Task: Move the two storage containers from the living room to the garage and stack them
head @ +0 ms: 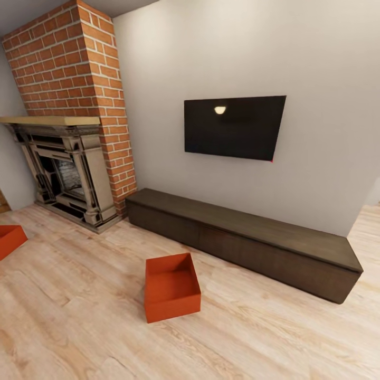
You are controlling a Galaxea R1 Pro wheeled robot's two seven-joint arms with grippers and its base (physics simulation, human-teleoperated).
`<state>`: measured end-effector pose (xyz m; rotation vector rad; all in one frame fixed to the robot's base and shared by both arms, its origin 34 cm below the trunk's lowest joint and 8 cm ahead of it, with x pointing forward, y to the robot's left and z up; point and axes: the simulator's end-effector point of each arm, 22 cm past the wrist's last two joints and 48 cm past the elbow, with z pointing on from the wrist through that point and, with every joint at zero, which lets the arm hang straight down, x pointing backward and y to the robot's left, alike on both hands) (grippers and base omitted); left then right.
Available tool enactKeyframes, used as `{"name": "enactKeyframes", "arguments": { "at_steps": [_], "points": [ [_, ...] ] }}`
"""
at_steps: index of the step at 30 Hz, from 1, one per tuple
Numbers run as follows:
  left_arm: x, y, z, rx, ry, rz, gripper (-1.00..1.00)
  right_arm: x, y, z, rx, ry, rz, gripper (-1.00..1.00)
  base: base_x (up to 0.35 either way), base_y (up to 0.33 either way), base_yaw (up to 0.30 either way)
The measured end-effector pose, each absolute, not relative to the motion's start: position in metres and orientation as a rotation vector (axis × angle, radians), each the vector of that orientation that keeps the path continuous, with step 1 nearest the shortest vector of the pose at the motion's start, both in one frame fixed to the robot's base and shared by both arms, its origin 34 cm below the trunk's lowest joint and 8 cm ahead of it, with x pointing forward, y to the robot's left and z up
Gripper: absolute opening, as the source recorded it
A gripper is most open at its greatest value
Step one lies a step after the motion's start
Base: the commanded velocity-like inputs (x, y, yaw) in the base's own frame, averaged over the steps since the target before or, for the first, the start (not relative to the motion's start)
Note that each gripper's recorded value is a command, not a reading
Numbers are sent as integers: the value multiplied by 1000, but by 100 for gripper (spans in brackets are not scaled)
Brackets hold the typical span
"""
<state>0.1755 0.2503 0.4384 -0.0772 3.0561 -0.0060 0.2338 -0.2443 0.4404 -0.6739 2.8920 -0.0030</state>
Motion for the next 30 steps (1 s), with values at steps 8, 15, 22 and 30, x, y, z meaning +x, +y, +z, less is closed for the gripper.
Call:
{"name": "enactKeyframes", "arguments": {
  "at_steps": [8,15,22,30],
  "points": [
    [175,250,438,-77,3056,-6,100,234,-244,440,-673,2892,-3,100,322,0,50],
    [175,251,438,-78,3056,-6,100,234,-244,440,-674,2892,-3,100,322,0,248],
    [175,251,438,-77,3056,-6,100,233,-244,440,-674,2893,-3,100,322,0,258],
    [176,251,438,-77,3053,-6,100,234,-246,440,-675,2893,-5,100,322,0,83]
  ]
}}
